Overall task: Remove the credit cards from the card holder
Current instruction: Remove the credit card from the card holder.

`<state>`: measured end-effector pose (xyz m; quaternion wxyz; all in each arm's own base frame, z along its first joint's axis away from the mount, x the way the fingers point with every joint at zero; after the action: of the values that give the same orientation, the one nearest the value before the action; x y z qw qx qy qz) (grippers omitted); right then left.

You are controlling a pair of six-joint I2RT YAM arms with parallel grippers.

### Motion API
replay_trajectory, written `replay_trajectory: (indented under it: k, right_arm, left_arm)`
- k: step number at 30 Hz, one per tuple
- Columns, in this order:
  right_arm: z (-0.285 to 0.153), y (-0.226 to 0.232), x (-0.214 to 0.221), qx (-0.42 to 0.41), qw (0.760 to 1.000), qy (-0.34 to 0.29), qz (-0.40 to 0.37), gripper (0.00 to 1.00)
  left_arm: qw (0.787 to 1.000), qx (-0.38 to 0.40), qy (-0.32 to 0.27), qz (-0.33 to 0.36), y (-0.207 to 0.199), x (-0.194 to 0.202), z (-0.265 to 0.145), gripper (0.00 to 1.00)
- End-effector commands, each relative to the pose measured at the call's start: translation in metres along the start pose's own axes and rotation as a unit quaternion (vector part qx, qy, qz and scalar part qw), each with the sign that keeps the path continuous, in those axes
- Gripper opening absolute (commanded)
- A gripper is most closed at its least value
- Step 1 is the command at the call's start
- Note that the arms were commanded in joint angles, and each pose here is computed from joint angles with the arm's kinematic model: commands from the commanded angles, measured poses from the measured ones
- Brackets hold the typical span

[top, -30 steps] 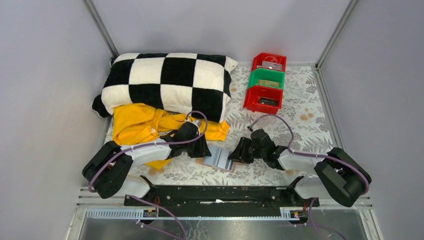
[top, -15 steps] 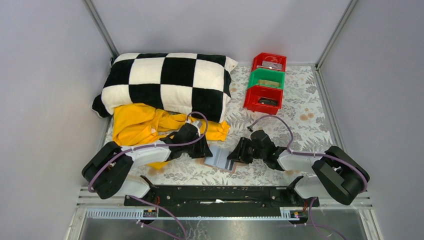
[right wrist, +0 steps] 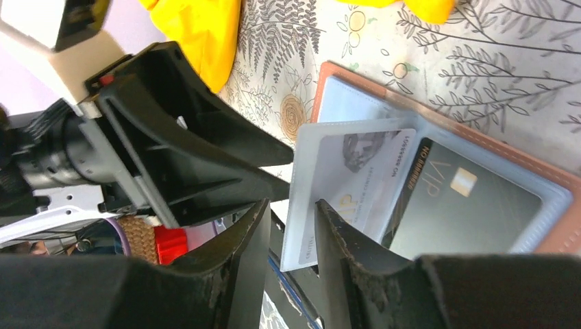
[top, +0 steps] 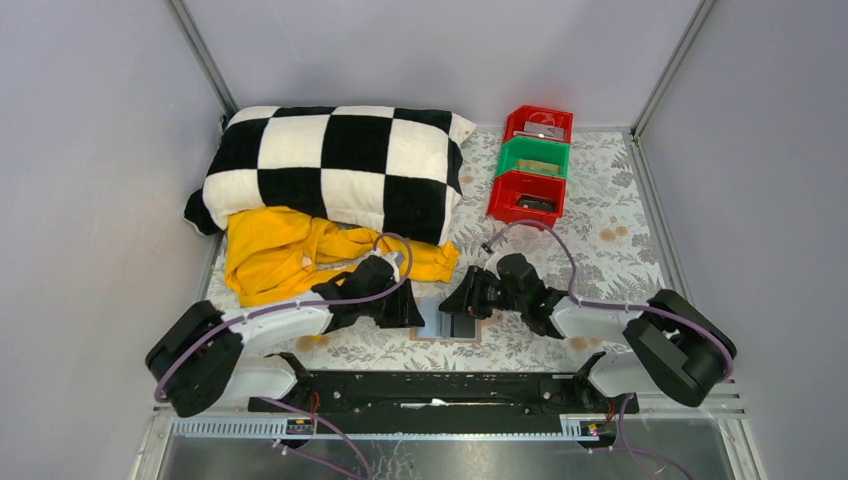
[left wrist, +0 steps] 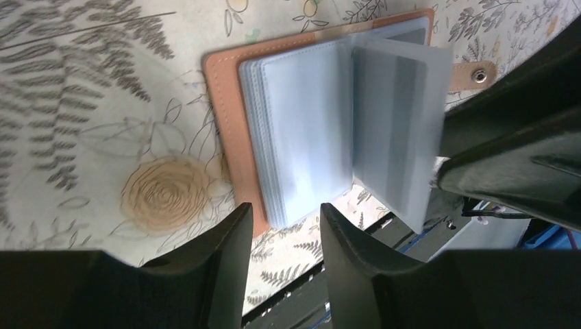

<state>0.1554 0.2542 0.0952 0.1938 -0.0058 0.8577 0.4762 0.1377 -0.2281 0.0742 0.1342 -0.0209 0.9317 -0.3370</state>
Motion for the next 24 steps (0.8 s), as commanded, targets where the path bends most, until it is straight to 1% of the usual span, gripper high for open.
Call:
replay_trajectory:
  k: [1,6,8,10,13,18,21,24]
  right_arm:
    - [0.016,0.019,-0.003,-0.033,0.999,0.017,-0.023,0.38]
    - [0.037,0.011,0.01,-0.017,0.998,0.05,-0.032,0.4]
    - [0.041,0.009,0.011,-0.017,0.998,0.053,-0.028,0.4]
    - [0.039,0.01,0.01,-0.017,0.998,0.048,-0.03,0.4]
    - [0.029,0.012,0.003,0.004,0.999,0.023,-0.046,0.4]
    - [0.005,0.0,-0.002,0.057,0.997,-0.038,-0.044,0.39]
    - [-0.002,-0.009,0.002,0.078,0.996,-0.042,-0.029,0.38]
    - [0.0,-0.017,0.008,0.087,0.996,-0.034,-0.01,0.38]
  left_arm:
    - [0.999,-0.014,-0.043,0.018,-0.014,-0.016,-0.029,0.46]
    - [0.988,-0.082,-0.123,0.043,-0.014,-0.04,-0.073,0.47]
    - [0.984,-0.087,-0.146,0.047,-0.019,-0.047,-0.085,0.47]
    - [0.984,-0.074,-0.156,0.049,-0.026,-0.05,-0.092,0.47]
    - [0.987,-0.047,-0.147,0.049,-0.034,-0.048,-0.09,0.46]
    - [0.994,0.003,-0.102,0.038,-0.044,-0.039,-0.067,0.44]
    - [0.995,0.045,-0.082,0.027,-0.052,-0.035,-0.054,0.43]
    - [0.996,0.062,-0.066,0.017,-0.05,-0.031,-0.037,0.42]
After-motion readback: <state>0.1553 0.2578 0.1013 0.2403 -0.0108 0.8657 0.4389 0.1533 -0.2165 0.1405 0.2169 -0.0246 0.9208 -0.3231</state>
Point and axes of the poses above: each gripper's point midway between its finger pads, its own z axis out along the fingers, its own y axis along the line the jaws close on, x = y × z, the point moved 5 cm from there along -z, back along the fingers, and after that the axes turned 5 degrees about -z, right-handed, at the moved point
